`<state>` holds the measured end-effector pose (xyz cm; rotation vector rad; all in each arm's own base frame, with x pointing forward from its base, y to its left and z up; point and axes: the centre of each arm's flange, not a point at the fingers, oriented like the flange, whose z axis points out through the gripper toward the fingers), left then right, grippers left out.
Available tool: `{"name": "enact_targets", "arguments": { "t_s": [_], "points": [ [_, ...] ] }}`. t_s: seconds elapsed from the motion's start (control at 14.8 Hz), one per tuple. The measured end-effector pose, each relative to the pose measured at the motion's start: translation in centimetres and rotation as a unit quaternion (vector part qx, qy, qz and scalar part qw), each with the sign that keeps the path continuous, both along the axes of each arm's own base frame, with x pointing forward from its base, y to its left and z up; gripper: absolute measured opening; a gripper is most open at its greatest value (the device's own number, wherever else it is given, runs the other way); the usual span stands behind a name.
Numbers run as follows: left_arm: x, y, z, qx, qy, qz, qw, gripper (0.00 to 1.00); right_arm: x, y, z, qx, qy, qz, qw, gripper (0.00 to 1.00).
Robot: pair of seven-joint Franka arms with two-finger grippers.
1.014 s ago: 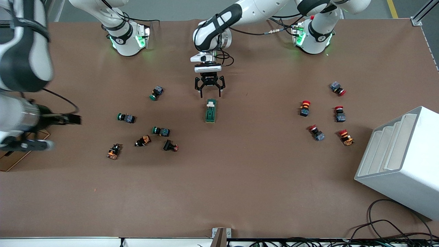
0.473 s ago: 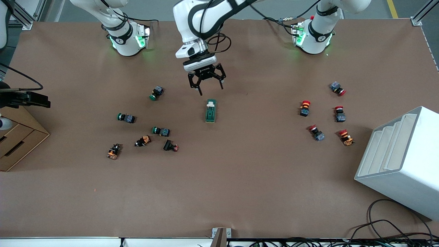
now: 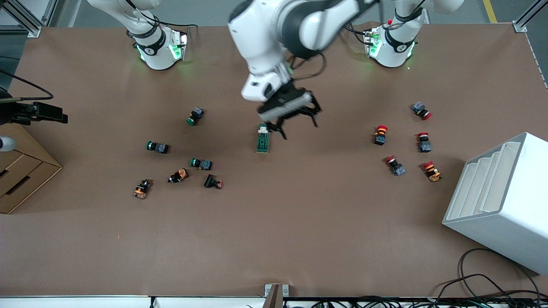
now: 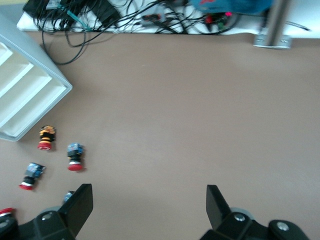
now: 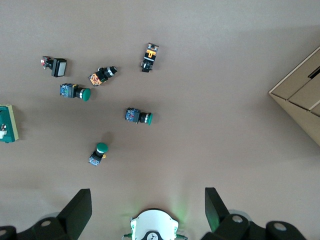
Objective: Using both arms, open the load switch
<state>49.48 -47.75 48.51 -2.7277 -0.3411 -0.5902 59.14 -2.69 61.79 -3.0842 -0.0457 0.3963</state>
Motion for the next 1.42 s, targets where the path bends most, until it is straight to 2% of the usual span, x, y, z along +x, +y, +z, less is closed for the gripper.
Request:
{"name": "enact_targets", "arguments": {
  "t_s": [0.2, 0.34, 0.54, 0.81, 1.15, 1.42],
  "points": [
    [6.0, 8.6, 2.6, -0.028, 0.045, 0.038, 0.998, 1.0, -0.3, 1.0, 0.5, 0.002, -0.004, 0.009, 1.0, 1.0],
    [8.2, 12.6, 3.2, -0.042, 0.064, 0.055, 0.996, 1.0, -0.9, 2.1, 0.7, 0.001, -0.016, 0.018, 1.0, 1.0],
    [10.5, 16.9, 3.3, -0.056, 0.082, 0.076, 0.992, 1.0, -3.3, 3.1, 1.1, -0.002, -0.029, 0.027, 0.999, 1.0],
    [11.5, 20.3, 5.1, -0.078, 0.095, 0.079, 0.989, 1.0, -6.3, 2.8, 3.7, -0.002, -0.046, 0.025, 0.999, 1.0],
    [12.8, 28.5, 8.7, -0.128, 0.129, 0.058, 0.982, 1.0, -9.9, 1.6, 7.8, -0.002, -0.071, 0.014, 0.997, 1.0],
    [12.0, 35.7, 13.0, -0.165, 0.141, 0.021, 0.976, 1.0, -10.7, 1.5, 8.0, -0.002, -0.071, 0.013, 0.997, 1.0]
  ]
}}
